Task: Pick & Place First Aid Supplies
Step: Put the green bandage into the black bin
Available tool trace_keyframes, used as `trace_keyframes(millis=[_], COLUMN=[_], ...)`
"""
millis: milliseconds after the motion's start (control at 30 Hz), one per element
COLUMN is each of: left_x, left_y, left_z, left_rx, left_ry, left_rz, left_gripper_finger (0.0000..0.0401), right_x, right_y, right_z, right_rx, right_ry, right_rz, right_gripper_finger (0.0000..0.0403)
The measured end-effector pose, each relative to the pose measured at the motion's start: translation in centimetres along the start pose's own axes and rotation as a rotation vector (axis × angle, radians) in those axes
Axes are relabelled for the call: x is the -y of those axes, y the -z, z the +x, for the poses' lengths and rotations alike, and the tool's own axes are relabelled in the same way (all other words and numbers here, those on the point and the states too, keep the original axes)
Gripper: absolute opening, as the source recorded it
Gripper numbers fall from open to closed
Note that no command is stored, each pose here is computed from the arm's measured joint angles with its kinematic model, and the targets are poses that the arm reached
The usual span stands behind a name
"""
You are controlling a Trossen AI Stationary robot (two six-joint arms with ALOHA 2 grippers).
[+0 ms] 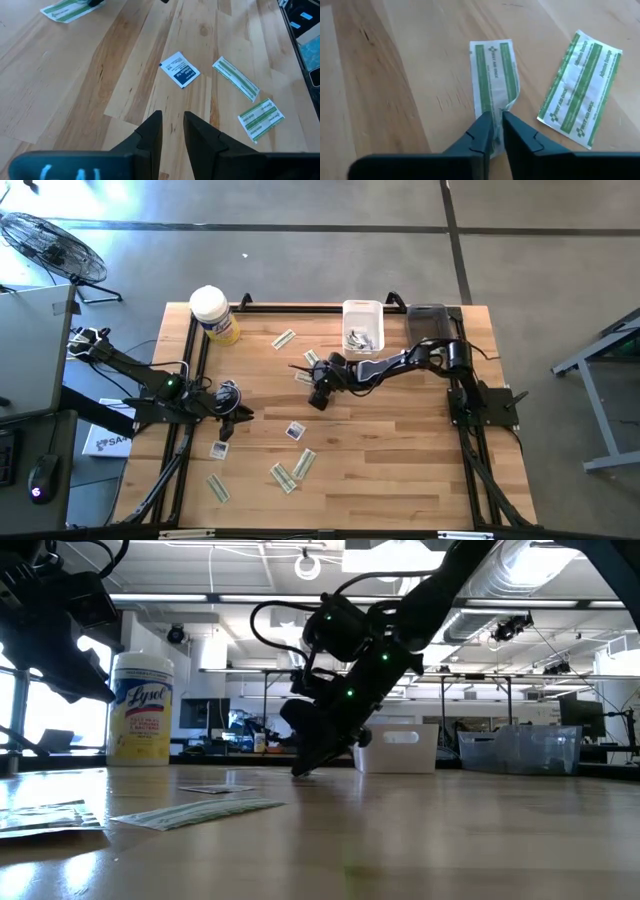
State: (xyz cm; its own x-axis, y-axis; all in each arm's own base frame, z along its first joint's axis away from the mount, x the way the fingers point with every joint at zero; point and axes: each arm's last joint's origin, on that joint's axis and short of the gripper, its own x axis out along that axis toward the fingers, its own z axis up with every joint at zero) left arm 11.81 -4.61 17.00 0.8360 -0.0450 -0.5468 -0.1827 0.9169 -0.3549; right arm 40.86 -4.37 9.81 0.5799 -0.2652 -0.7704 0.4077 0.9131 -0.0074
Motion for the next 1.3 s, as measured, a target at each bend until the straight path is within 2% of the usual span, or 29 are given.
trace_keyframes(millis=[167, 300, 567, 700, 800, 1000, 1167, 1300], left_x=[0.0, 0.0, 0.0, 0.0, 0.0, 0.0, 0.0, 0.0], left_y=[0.0, 0.0, 0.0, 0.0, 0.0, 0.0, 0.0, 0.0], left_z=[0.0, 0.0, 0.0, 0.0, 0.0, 0.0, 0.0, 0.0], left_rx=[0.000, 0.000, 0.000, 0.000, 0.000, 0.000, 0.000, 0.000], left_ry=[0.000, 0.000, 0.000, 0.001, 0.001, 0.000, 0.000, 0.001], left_rz=[0.000, 0.000, 0.000, 0.000, 0.000, 0.000, 0.000, 0.000], left_gripper_finger=[0.0076, 0.0076, 0.0076, 0.0076, 0.0076, 0.0076, 0.0076, 0.0076], right_x=[-0.5, -0.9, -1.5, -1.0, 0.4, 4.9, 9.1, 12.2], right_y=[-0.2, -0.3, -1.5, -2.0, -1.9, -1.0, 1.6, 4.3], right_z=[-0.9, -2.6, -9.2, -12.9, -15.4, -19.7, -21.4, -21.6], right_rx=[0.001, -0.023, -0.017, 0.011, 0.000, -0.004, 0.032, 0.048], right_ry=[-0.005, 0.031, 0.158, 0.238, 0.345, 0.641, 0.808, 0.892], right_rz=[0.011, 0.002, 0.011, 0.060, 0.111, 0.273, 0.473, 0.618], right_gripper_finger=[0.0005, 0.0004, 0.0001, 0.0001, 0.0001, 0.0001, 0.0001, 0.0001])
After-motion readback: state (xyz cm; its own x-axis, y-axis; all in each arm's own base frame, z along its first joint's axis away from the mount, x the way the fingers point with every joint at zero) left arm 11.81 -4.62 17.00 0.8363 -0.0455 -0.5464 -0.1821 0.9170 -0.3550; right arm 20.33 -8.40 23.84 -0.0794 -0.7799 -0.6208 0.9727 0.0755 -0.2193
